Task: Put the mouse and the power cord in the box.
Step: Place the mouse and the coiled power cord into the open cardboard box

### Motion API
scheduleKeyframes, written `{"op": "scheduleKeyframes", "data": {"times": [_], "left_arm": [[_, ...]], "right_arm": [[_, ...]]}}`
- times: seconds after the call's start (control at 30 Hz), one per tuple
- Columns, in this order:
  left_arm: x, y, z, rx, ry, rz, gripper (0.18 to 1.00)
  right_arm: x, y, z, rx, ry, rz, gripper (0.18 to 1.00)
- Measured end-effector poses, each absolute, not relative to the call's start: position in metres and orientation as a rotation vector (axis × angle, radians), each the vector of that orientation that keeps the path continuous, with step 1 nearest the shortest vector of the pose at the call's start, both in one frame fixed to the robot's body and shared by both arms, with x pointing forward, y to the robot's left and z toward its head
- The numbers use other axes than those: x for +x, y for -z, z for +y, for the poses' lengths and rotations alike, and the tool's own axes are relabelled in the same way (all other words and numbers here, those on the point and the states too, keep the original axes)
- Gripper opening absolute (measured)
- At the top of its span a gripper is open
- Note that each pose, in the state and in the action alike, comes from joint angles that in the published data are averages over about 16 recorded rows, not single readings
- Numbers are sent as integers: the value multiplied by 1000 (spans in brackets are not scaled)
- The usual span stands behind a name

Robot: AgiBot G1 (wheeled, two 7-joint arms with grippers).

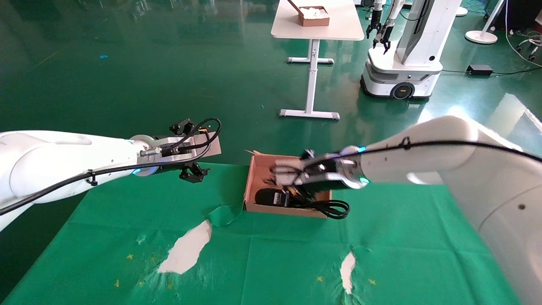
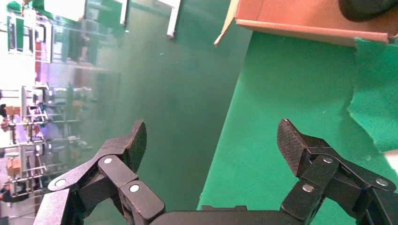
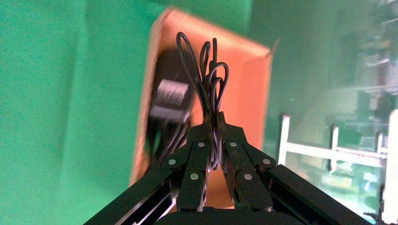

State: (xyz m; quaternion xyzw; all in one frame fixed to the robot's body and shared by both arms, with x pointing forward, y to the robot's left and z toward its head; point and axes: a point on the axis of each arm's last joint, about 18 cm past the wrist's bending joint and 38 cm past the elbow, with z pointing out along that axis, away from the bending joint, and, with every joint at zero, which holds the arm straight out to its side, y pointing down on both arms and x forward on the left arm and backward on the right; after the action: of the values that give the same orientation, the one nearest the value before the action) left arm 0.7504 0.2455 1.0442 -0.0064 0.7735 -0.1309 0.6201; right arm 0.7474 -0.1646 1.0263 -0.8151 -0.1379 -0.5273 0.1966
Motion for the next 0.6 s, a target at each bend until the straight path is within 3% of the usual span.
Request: {"op": "scheduleKeyframes", "data": {"times": [0.43,0.6], "left_arm": [[750,-1044,245,-14,299,1778,1001],[750,-1044,245,-14,300,1778,1001]], "right_arm": [[750,-1019,-168,-2305,1475,-367,231],[747,-1019,-170,-2284,1454,-357,284]]}}
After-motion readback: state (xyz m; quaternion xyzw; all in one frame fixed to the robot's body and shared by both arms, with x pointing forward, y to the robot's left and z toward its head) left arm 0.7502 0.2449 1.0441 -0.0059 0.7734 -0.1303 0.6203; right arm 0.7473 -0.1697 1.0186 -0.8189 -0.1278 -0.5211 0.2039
